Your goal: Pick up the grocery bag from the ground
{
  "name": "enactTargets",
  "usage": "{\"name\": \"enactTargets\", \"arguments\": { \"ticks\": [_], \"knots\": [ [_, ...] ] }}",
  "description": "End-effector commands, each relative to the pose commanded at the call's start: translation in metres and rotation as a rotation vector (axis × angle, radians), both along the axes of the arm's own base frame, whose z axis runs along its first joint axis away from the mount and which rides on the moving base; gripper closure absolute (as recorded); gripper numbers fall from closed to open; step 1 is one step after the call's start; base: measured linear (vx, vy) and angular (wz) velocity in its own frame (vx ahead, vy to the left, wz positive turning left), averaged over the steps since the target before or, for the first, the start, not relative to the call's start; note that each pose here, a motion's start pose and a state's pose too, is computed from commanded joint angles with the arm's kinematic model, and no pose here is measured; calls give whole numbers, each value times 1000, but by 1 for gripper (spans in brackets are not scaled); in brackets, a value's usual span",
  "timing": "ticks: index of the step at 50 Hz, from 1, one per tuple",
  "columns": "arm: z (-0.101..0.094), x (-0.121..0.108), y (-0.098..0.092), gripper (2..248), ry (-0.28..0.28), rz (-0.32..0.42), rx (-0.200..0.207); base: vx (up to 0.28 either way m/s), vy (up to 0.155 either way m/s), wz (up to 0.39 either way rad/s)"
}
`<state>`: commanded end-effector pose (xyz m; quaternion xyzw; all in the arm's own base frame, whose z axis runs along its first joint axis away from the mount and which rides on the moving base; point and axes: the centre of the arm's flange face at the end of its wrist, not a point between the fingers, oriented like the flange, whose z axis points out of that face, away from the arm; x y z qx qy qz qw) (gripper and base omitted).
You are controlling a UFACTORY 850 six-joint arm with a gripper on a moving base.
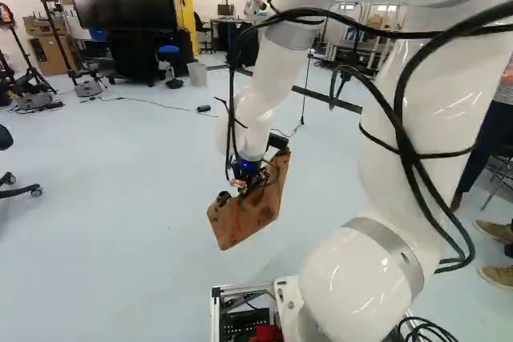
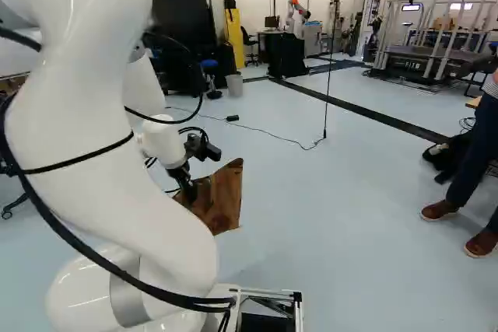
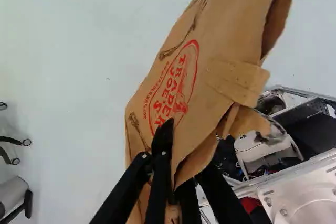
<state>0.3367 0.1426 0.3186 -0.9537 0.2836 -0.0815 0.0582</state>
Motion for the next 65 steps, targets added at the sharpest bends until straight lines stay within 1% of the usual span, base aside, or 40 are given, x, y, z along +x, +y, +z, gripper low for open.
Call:
{"name": "enactTargets", "arguments": {
  "ticks": [9,24,38,52,65],
  "knots": [
    [12,-6,-3,229,-28,0,12,0,0,0],
    [12,-6,-4,229,-38,6,15,0,0,0],
    [13,-6,-9,229,-67,24,22,0,0,0],
    [14,-7,-16,229,-118,53,32,0,0,0],
    [16,-8,-27,229,-188,91,39,0,0,0]
  ]
}}
